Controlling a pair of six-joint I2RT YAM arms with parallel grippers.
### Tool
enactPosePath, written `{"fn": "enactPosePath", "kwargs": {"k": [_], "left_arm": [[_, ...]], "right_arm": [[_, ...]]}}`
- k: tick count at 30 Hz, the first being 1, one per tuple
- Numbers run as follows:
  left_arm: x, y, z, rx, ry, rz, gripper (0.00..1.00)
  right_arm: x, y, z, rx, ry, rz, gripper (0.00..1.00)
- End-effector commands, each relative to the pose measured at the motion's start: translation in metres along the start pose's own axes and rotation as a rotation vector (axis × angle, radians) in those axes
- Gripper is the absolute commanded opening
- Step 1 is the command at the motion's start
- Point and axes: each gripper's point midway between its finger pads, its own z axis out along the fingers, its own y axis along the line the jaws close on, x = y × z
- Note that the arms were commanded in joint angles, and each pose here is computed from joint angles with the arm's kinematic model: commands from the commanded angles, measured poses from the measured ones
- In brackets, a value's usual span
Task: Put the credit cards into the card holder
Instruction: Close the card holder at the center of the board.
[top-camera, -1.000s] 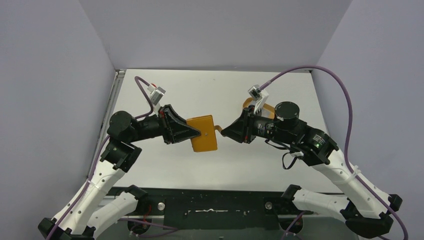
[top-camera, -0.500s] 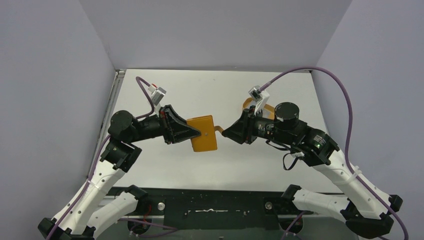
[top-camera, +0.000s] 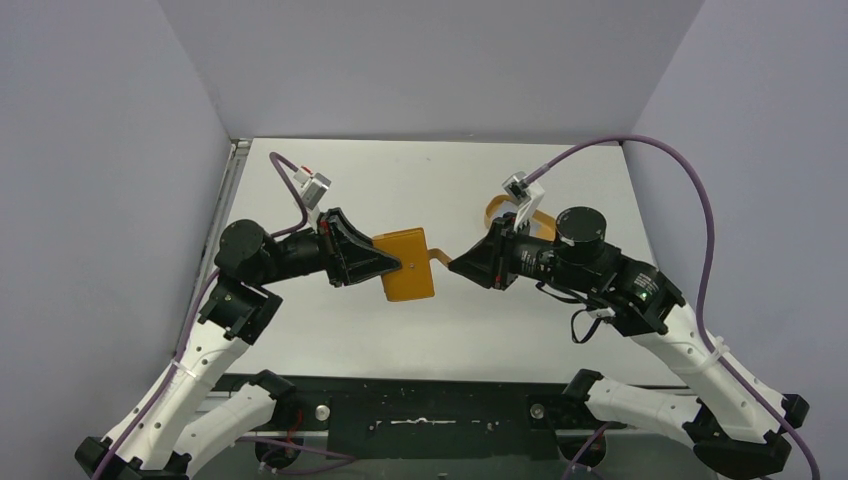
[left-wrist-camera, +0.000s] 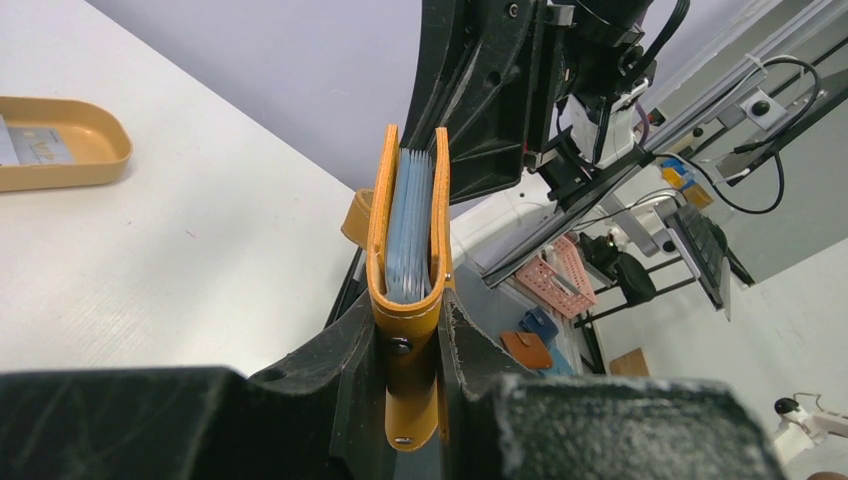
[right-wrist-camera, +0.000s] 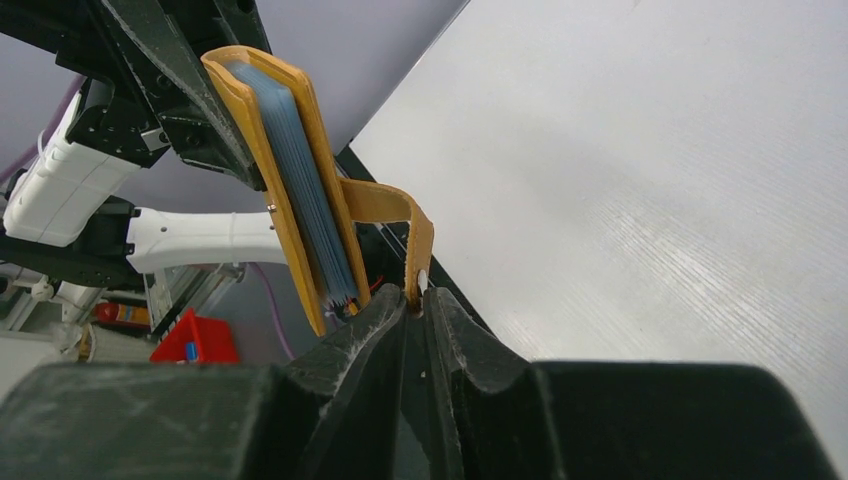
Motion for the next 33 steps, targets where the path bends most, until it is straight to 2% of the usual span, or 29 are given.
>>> {"fn": "enactPosePath", "kwargs": {"k": [1, 7, 12, 19, 33], "left_arm": [[-0.021, -0.027, -0.003, 0.046, -0.057, 0.091, 0.00], [-0.021, -0.028, -0.004, 0.049, -0.056, 0.090, 0.00], [-0.019, -0.021, -0.004, 0.014, -0.046, 0.090, 0.00], [-0.013, 0.007, -0.006, -0.158, 0.020, 0.085, 0.00], [-0.003, 0.016, -0.002, -0.383, 0.123, 0.237, 0.00]], "right_arm": [[-0.013, 0.013, -0.009, -0.042, -0.055, -0.028, 0.13], [-0.015, 0.015, -0.008, -0.051, -0.062, -0.026, 0.00], [-0.020, 0.020, -0.017, -0.056, -0.062, -0.059, 0.00], [-0.021, 0.024, -0.026, -0.042, -0.007, -0.126, 0.00], [-0.015, 0.030, 0.011, -0.127, 0.038, -0.046, 0.00]]}}
